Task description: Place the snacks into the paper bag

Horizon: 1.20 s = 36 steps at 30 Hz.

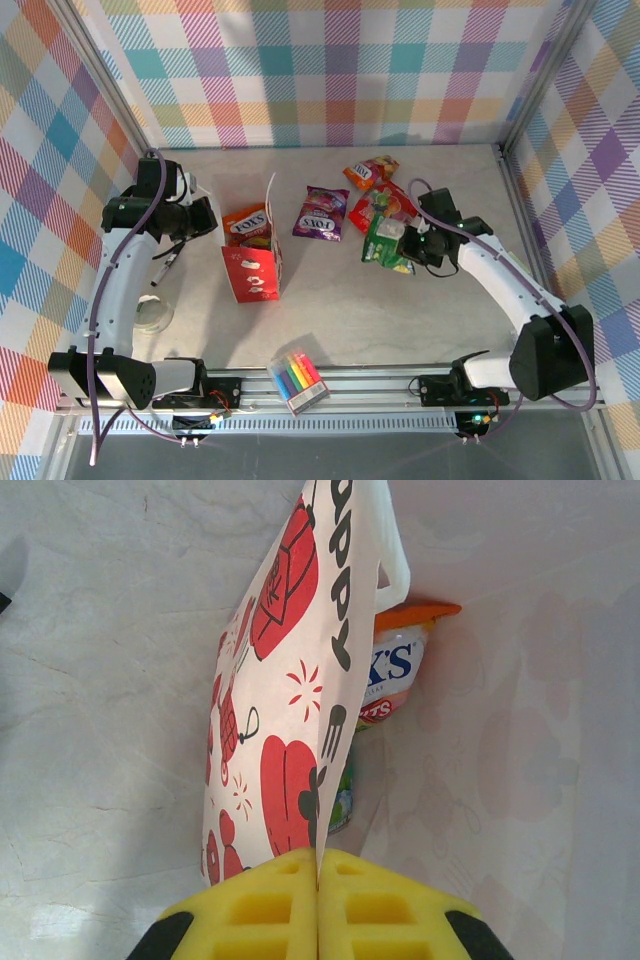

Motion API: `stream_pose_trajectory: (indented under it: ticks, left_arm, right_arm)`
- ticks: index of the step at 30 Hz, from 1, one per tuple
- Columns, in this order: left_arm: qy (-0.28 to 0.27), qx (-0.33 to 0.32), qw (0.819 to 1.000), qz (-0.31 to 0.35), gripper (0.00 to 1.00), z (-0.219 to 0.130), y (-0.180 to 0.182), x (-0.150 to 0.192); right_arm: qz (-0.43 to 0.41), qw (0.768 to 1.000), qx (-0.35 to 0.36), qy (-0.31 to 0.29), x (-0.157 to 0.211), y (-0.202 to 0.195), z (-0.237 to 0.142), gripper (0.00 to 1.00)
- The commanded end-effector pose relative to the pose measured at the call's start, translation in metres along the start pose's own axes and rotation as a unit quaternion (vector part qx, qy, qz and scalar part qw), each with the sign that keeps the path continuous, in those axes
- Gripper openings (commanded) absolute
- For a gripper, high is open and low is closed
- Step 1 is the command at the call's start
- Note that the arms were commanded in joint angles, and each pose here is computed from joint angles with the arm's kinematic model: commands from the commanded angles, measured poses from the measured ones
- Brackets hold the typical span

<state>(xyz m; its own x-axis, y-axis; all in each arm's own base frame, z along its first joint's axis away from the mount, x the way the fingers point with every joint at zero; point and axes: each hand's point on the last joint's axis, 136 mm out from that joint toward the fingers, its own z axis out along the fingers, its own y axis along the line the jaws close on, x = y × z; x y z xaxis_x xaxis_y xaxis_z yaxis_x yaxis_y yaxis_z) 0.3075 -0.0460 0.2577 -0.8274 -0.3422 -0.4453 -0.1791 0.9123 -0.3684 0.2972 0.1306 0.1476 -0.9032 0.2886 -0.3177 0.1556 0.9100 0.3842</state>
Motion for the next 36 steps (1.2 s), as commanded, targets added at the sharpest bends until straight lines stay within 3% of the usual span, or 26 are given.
stream_pose_trajectory:
  ticks: [1,8,18,28,36]
  left_arm:
    - [0.009,-0.003,1.0,0.002,0.05,0.002,0.003,0.002]
    - [0.008,-0.004,1.0,0.013,0.06,-0.002,0.002,0.001]
    - [0.013,-0.014,1.0,0.022,0.08,-0.004,0.006,0.003]
    - [0.015,-0.059,0.997,0.04,0.09,-0.01,0.022,0.006]
    - [0.016,-0.065,0.997,0.039,0.1,-0.009,0.025,0.008]
  right_arm:
    - [-0.036,0.998,-0.028,-0.053,-0.022,0.031,-0.039,0.01]
    - [-0.091,0.983,-0.098,-0.127,-0.057,0.1,-0.099,0.0]
    - [-0.194,0.937,-0.209,-0.2,-0.082,0.215,-0.177,0.0]
    - [-0.29,0.886,-0.3,-0.202,-0.052,0.317,-0.21,0.0]
    - [-0.313,0.862,-0.355,-0.183,-0.021,0.37,-0.205,0.0]
